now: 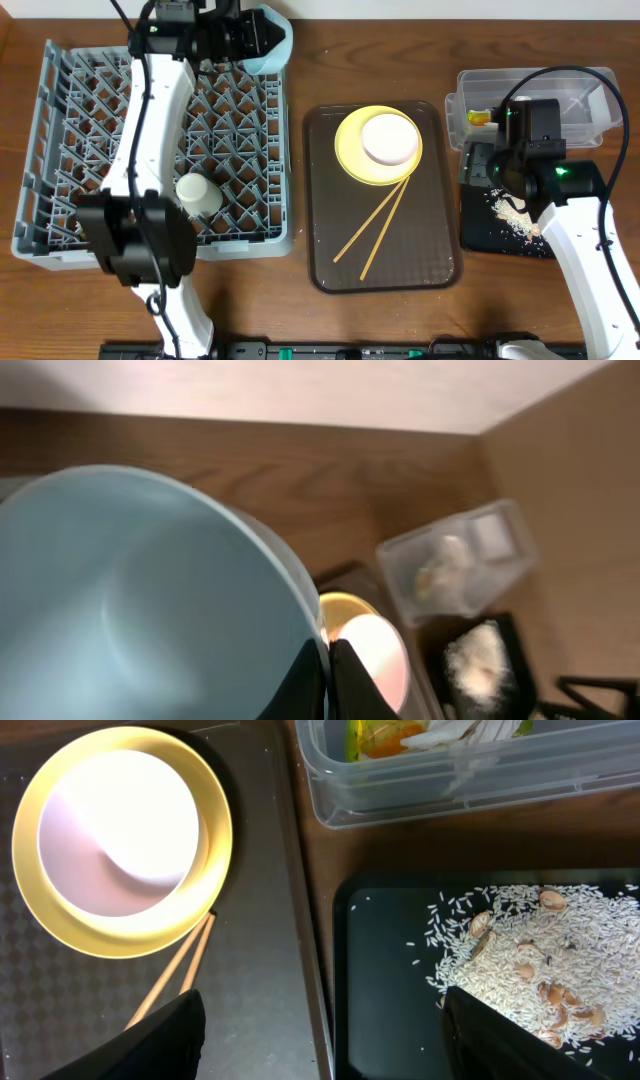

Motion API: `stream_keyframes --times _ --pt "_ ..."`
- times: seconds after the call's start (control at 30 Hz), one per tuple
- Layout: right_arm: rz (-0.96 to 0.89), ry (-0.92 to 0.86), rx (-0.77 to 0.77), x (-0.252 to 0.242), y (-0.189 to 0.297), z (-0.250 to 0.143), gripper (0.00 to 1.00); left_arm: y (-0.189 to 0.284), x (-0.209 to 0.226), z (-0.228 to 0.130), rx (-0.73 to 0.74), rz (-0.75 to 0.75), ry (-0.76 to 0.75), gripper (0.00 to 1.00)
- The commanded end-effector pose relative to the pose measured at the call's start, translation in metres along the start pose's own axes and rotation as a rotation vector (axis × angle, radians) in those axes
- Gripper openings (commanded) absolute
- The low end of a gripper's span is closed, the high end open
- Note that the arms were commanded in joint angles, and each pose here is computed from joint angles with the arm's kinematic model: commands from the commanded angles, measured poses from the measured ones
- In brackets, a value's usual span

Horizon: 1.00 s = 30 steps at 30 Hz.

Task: Sort waste into correct bins and load items into the dishwasher rack
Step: 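Carry the light-blue bowl with the left gripper to the rack's back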

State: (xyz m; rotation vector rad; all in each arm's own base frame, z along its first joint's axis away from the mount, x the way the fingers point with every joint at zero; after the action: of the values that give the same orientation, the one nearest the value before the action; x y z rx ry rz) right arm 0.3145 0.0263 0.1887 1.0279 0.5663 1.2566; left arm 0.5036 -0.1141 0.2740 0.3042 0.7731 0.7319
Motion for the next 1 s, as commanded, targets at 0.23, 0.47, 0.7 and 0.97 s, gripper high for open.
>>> stream_keyframes --times 0.23,0.47,0.7,0.97 --pt "-0.007 -0.013 -0.016 -0.002 0.003 0.004 0.74 0.027 0.054 0.016 -0.108 -0.419 0.167 0.06" --pt "-0.011 -0.012 -0.006 -0.003 0.003 0.001 0.74 0.024 0.102 0.000 -0.103 -0.430 0.314 0.06" --pt "-0.012 -0.013 -0.004 -0.003 0.003 0.001 0.74 0.020 0.113 -0.008 -0.090 -0.453 0.351 0.06" --pt "-0.014 -0.012 -0.001 -0.003 0.003 0.000 0.74 0.023 0.126 -0.013 -0.103 -0.417 0.375 0.06"
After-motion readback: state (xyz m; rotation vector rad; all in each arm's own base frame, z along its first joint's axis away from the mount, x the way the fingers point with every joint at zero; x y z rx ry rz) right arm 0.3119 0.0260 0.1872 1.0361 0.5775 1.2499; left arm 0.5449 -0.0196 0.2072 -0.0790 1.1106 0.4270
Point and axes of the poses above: each gripper's point midway between its finger pads, its own y axis back along the fingers, its own x axis along the line the jaws close on, z = x × y, the point moved 3 cm from there along y, back along the fingers, and after that the axes turned 10 degrees about -y, right-handed, at the moved point
